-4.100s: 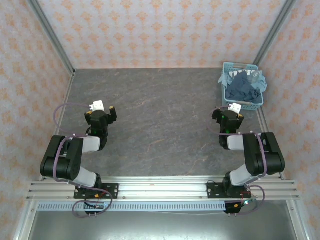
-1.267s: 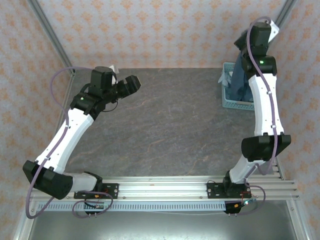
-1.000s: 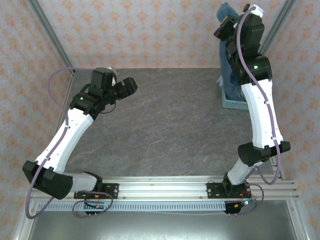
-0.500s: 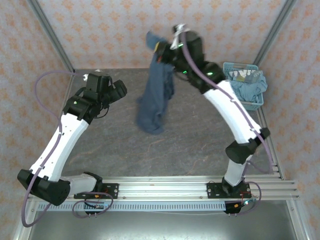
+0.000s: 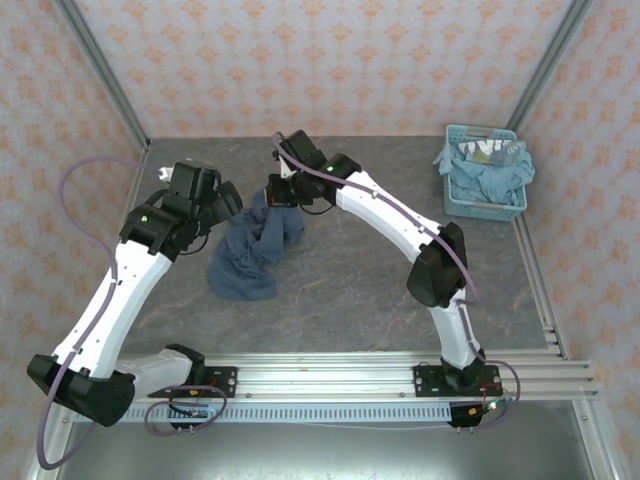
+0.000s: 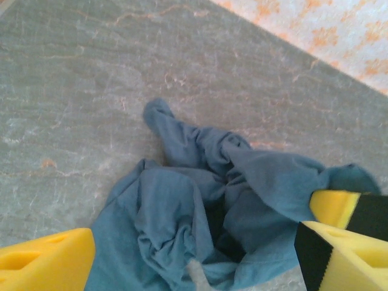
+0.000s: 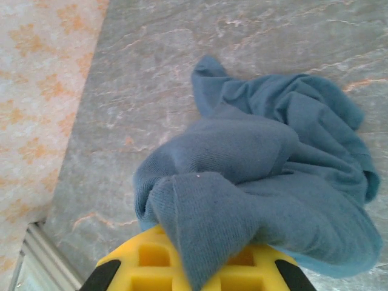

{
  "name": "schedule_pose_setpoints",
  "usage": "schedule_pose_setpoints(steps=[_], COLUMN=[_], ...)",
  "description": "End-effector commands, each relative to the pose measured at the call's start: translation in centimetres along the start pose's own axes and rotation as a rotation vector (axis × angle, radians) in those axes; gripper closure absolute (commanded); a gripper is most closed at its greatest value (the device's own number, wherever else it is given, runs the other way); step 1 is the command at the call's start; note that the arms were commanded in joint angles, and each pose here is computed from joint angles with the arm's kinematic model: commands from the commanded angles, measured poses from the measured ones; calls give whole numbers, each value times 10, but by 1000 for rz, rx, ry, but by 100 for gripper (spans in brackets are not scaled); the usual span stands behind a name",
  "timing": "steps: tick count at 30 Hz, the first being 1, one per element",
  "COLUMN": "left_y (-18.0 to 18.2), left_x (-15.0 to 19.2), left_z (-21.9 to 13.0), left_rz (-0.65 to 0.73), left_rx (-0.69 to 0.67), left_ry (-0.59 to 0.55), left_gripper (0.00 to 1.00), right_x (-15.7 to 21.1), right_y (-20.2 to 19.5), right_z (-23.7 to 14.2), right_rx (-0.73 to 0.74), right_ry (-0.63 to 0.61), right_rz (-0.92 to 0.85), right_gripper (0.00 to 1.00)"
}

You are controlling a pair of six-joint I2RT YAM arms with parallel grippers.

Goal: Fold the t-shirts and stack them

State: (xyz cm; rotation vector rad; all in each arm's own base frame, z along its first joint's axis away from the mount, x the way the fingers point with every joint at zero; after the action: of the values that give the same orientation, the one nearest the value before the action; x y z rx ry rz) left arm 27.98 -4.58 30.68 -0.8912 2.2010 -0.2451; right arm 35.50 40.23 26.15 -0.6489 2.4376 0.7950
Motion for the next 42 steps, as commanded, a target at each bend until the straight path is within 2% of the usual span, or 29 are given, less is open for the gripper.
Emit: schedule_pose_setpoints(steps=[1,3,6,8,10,17,21,23,25,29,31,32,34,36,39,42], left_y=[5,4,1,-2,-5,-15,-20,-22,-23,-20,-17,-15,-10,-6,-3,-9], left_x=[13,14,12,11,9,2,-1,-2,-3,-5,-5,-6,-5,-3,4,20], left_z=[10,13,14,15,16,16,17,18,19,15,12,10,7,4,7,19], left_rz=[22,24,19,15,16,10,5,1,-2,-5,-4,-2,3,13,46,87], left_rx=[-36,-39,-29,-22,-22,-1,11,12,11,4,-2,-6,-15,-20,-19,16], left_ry=[67,75,71,68,66,47,42,41,38,26,18,13,8,10,45,135], left_gripper=[15,16,17,18,18,18,18,18,18,18,18,19,18,18,17,16], right_x=[-5,-15,-39,-50,-55,-64,-78,-88,-97,-107,-104,-99,-89,-82,-76,-69], right_y=[4,-13,-36,-35,-26,3,22,25,28,25,21,19,21,20,21,5], right_z=[-23,-44,-101,-148,-185,-292,-320,-308,-279,-182,-125,-95,-52,-25,-19,-35], right_rx=[-1,71,106,136,155,179,110,14,-81,-325,-368,-365,-366,-337,-276,-171], right_ry=[-6,-94,-302,-455,-551,-771,-834,-799,-726,-519,-414,-354,-263,-203,-189,-225], right_rz=[-19,21,82,18,-85,-302,-414,-435,-447,-370,-311,-288,-246,-182,-160,-135], right_gripper=[100,100,100,100,100,100,100,100,100,100,100,97,77,67,52,47])
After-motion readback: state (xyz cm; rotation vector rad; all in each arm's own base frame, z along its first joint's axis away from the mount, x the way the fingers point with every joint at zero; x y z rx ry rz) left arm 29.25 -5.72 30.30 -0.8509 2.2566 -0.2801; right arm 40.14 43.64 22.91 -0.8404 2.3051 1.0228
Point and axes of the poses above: each hand's point on the last joint's axis, 136 mm out from that joint toward the fingers, its own z axis out along the fingers, its own y axis along the line the jaws close on, x = y × z, the point moved 4 cm from there along -z, back along the fingers, and after that the axes turned 13 degrees about -z, right-handed, at the moved point
